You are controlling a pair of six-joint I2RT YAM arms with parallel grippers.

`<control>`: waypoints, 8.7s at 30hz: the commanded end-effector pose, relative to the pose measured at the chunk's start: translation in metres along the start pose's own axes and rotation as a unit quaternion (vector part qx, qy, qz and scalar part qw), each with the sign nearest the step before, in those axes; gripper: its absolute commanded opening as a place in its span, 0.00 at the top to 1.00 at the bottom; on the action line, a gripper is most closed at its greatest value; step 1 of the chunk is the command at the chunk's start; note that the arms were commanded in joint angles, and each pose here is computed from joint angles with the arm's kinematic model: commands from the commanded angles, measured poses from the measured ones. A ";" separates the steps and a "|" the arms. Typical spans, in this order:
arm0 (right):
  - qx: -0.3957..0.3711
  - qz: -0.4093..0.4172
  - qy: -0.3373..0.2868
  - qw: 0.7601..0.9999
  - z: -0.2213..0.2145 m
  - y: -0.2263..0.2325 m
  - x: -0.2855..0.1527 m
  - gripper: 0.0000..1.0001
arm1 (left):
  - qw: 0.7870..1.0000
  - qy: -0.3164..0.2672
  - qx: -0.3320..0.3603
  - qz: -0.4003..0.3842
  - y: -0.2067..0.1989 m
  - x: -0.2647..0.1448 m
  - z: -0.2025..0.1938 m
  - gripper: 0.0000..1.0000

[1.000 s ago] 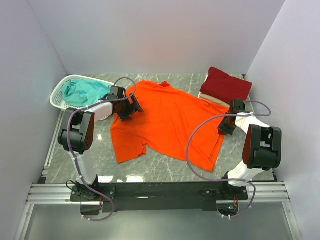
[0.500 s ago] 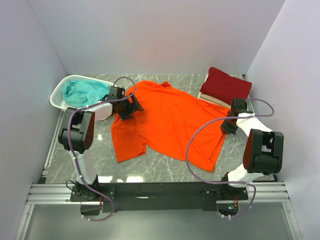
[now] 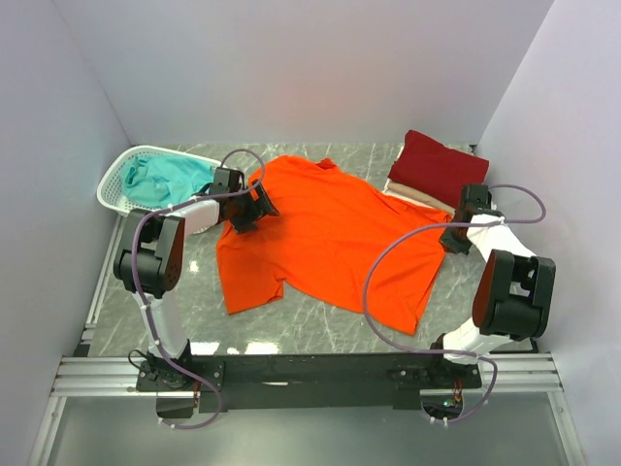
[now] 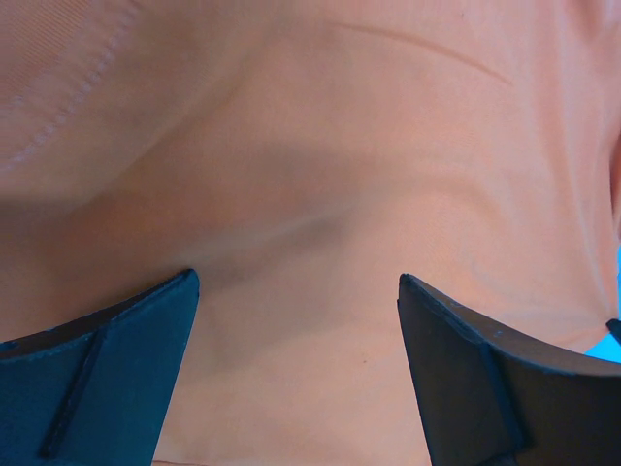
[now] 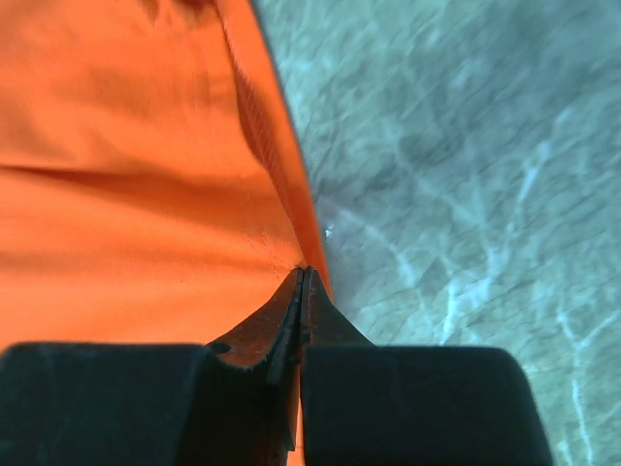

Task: Fold and stack the t-shirts
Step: Flatten the tshirt out

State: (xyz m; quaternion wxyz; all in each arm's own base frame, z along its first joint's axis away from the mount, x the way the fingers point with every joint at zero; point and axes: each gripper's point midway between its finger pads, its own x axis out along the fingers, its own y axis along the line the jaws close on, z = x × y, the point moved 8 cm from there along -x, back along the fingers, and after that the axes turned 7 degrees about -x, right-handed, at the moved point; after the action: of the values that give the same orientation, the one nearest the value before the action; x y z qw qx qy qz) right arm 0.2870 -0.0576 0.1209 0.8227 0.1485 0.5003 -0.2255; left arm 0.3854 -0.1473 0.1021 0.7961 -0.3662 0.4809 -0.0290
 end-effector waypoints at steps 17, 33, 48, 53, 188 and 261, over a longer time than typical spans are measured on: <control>-0.001 -0.081 -0.019 0.996 0.031 -0.025 0.006 1.00 | 0.996 0.000 0.059 0.063 0.006 0.020 0.002 0.08; -0.060 0.169 -0.067 0.981 0.031 0.077 -0.096 0.42 | 0.990 -0.087 0.114 -0.013 -0.085 -0.057 0.034 0.06; -0.153 0.299 0.058 0.940 -0.082 0.187 -0.053 0.44 | 0.996 -0.042 0.074 0.033 -0.008 -0.059 -0.032 0.06; -0.160 0.268 0.073 0.947 -0.093 0.183 -0.031 0.44 | 0.996 -0.020 0.073 0.054 0.004 -0.033 -0.035 0.06; -0.105 -0.002 0.154 0.982 -0.225 0.025 -0.085 0.58 | 0.980 -0.142 -0.039 0.136 0.074 -0.174 -0.019 0.99; -0.190 0.020 0.252 0.949 -0.216 0.023 -0.159 1.00 | 0.981 -0.098 -0.081 0.144 0.077 -0.201 -0.041 0.99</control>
State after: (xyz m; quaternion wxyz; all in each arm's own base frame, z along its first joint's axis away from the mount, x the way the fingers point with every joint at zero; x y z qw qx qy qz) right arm 0.0745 0.0968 0.1681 0.6931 0.0431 0.7166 -0.0652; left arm 0.2118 -0.0307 0.1891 0.8006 -0.3385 0.4628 0.1739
